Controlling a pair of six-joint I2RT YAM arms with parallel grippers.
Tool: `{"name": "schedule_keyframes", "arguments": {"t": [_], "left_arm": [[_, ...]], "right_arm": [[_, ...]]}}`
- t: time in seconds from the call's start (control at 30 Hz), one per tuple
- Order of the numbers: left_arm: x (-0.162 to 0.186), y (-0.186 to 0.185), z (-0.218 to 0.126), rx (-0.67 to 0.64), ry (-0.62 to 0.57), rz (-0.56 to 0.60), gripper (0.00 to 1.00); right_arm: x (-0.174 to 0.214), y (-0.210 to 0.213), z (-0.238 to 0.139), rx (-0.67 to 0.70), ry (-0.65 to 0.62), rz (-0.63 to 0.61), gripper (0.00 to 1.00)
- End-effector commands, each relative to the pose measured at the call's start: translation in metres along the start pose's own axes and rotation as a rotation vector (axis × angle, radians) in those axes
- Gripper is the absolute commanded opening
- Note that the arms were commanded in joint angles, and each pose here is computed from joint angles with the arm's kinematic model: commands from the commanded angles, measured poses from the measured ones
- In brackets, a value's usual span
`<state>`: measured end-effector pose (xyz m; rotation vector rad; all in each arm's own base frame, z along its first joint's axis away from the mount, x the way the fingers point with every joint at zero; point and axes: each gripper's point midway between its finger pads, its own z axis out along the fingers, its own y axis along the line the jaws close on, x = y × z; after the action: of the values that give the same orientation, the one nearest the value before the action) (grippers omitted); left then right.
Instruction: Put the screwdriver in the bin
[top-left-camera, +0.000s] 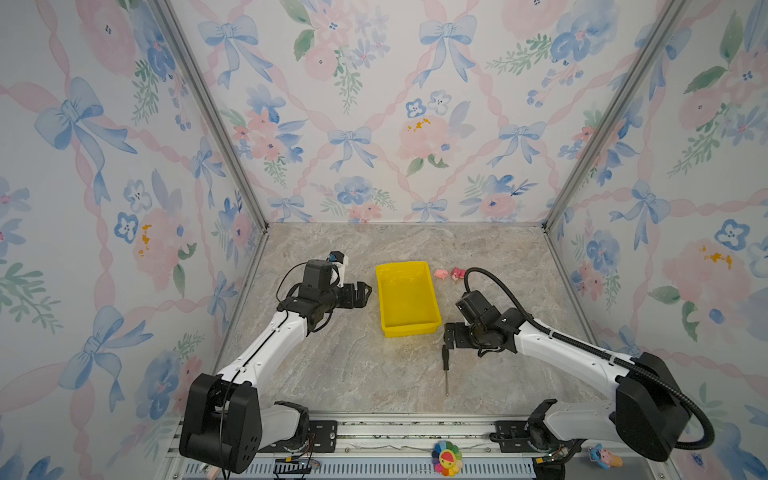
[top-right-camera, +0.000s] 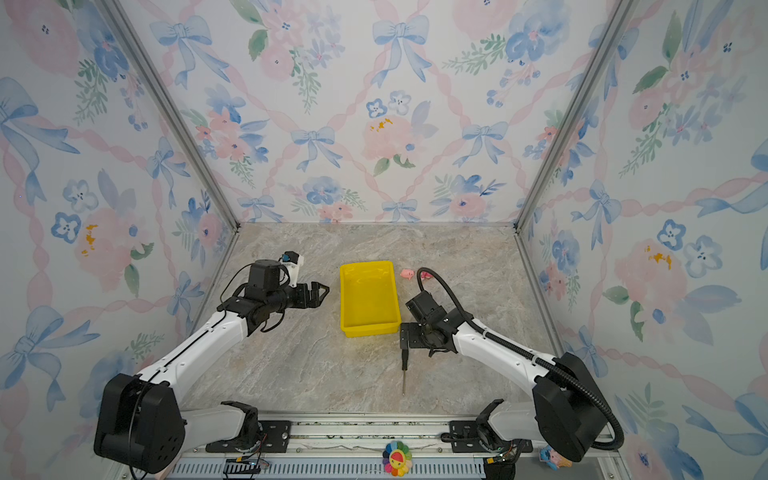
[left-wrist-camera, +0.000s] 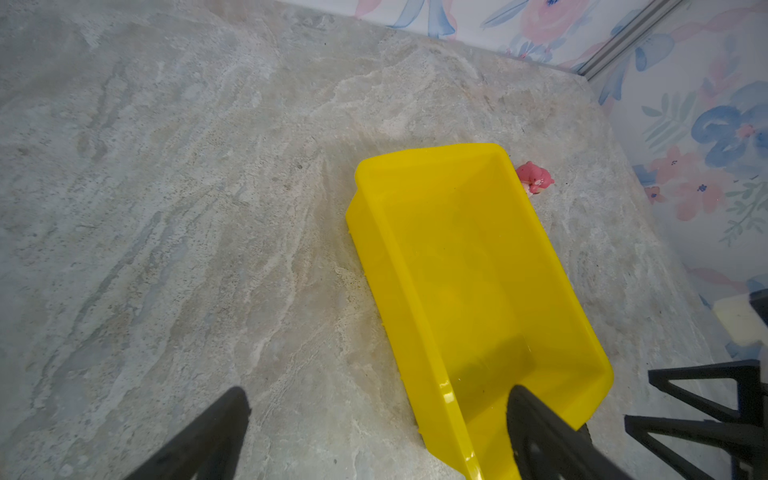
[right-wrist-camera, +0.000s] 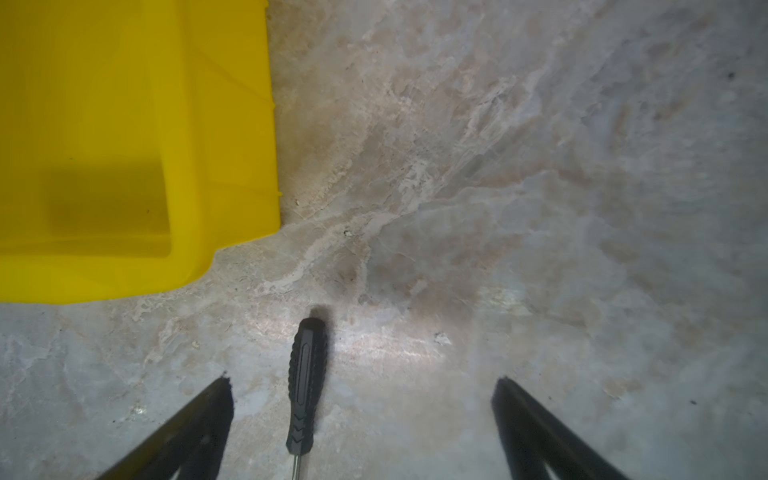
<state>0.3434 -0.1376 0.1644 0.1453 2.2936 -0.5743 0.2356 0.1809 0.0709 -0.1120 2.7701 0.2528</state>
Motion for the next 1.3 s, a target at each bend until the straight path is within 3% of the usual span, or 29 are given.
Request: {"name": "schedule_keyframes", "arguments": {"t": [0.0, 0.2, 0.5, 0.83, 1.27], "left_arm": [[0.013, -0.002, -0.006, -0.011, 0.012, -0.029, 0.98], [0.031, -0.002, -0.01, -0.012, 0.022, -0.049, 0.98], [0.031, -0.002, -0.018, -0.018, -0.006, -0.049, 0.97], [0.031, -0.007, -0.022, 0.002, -0.013, -0.052, 0.97], [0.056, -0.09, -0.036, 0.359, 0.096, 0.057, 0.97]], "right_arm": [[0.01, 0.011, 0.012, -0.019, 0.026, 0.005, 0.99], [0.02, 0.019, 0.026, -0.009, 0.054, -0.007, 0.89], [0.027, 0.02, 0.035, 0.03, 0.068, -0.026, 0.68], [0.033, 0.016, 0.044, 0.064, 0.068, -0.013, 0.57], [0.042, 0.014, 0.051, 0.079, 0.084, -0.01, 0.45]]}}
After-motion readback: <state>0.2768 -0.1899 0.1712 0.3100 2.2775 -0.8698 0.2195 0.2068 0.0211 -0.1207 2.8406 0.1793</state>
